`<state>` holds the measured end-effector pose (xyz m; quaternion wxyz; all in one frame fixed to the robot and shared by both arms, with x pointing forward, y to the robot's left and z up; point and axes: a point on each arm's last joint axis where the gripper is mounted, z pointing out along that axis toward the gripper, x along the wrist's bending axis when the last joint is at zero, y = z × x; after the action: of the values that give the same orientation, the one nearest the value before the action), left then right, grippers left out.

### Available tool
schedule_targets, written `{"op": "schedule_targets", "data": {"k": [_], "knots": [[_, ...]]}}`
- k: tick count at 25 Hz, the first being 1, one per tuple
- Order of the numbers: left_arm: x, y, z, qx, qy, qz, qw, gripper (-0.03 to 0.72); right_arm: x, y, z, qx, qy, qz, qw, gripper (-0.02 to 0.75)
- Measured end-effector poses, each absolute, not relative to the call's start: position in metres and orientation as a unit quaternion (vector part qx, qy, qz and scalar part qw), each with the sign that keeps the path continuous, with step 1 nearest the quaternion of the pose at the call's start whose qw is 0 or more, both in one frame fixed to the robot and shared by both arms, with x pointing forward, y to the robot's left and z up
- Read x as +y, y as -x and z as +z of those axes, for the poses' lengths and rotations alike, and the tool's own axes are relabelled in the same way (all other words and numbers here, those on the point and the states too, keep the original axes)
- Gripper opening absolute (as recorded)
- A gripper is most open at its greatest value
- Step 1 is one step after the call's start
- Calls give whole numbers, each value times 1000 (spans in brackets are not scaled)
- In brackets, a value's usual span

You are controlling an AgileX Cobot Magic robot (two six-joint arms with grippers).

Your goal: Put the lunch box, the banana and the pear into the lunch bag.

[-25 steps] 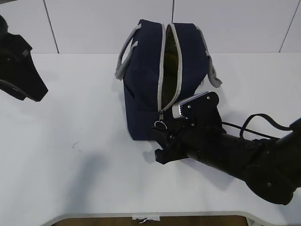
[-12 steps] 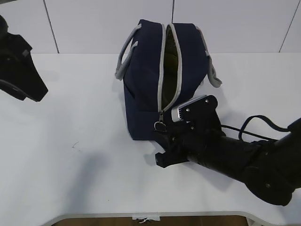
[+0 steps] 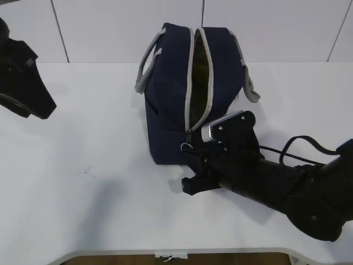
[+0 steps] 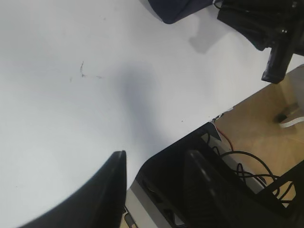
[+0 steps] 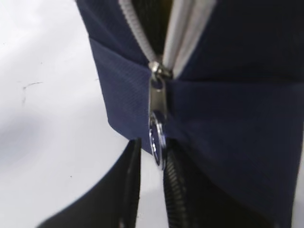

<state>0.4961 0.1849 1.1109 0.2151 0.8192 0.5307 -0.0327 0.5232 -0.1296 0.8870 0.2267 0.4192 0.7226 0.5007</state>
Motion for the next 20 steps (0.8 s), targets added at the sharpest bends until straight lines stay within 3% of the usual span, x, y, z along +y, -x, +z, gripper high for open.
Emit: {"op": "schedule_targets", "data": {"k": [7,11,20], "knots": [[185,-496,1111,531,-819,-33,215,307,-130,-523,887,722,-419,502,227,87],[185,-496,1111,531,-819,-33,215,307,-130,-523,887,722,-419,502,227,1],[185,-496,1111,531,-819,-33,215,307,-132,-521,905,726,-421,493,229,1]]}}
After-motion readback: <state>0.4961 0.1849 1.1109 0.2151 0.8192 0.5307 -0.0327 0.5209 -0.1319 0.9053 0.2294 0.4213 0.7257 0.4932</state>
